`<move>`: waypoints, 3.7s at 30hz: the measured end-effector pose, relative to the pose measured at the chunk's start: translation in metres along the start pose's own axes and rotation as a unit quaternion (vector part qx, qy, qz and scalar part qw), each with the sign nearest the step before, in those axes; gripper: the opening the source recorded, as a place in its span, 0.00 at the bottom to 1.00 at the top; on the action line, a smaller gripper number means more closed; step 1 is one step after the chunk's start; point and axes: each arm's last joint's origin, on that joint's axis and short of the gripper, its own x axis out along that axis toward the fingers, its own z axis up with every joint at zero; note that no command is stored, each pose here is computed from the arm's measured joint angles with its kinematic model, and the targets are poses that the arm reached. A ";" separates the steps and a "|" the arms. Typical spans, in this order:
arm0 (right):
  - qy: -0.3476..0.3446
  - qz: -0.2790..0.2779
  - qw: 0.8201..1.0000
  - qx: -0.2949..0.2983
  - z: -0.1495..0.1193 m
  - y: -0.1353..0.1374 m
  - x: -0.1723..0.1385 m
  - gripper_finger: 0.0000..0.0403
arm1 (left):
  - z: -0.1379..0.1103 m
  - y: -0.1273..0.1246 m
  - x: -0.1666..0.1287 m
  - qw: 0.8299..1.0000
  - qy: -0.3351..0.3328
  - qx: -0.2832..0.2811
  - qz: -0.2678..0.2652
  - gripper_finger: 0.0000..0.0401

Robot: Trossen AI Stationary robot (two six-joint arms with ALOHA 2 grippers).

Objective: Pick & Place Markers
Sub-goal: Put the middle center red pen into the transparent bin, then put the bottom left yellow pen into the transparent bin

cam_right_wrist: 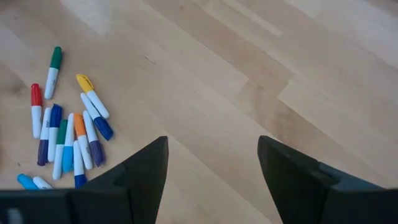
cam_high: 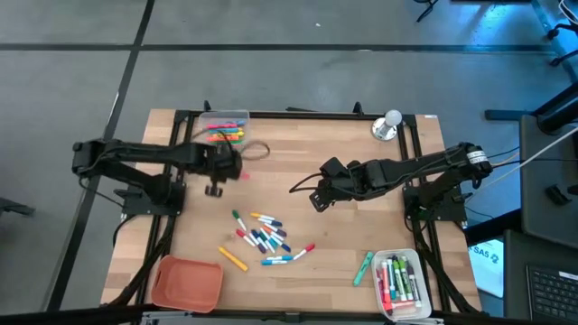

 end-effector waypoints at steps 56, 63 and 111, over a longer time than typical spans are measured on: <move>-0.029 -0.012 0.999 0.012 0.003 0.000 0.000 0.61 | 0.028 -0.162 -0.050 0.923 -0.270 -0.035 -0.272 0.31; -0.029 -0.010 0.999 0.012 0.003 0.000 0.000 0.61 | 0.040 -0.184 -0.032 0.927 -0.253 -0.035 -0.276 0.31; -0.045 -0.001 0.998 -0.032 0.007 0.002 0.001 0.61 | 0.037 -0.156 -0.007 0.955 -0.171 -0.011 -0.242 0.16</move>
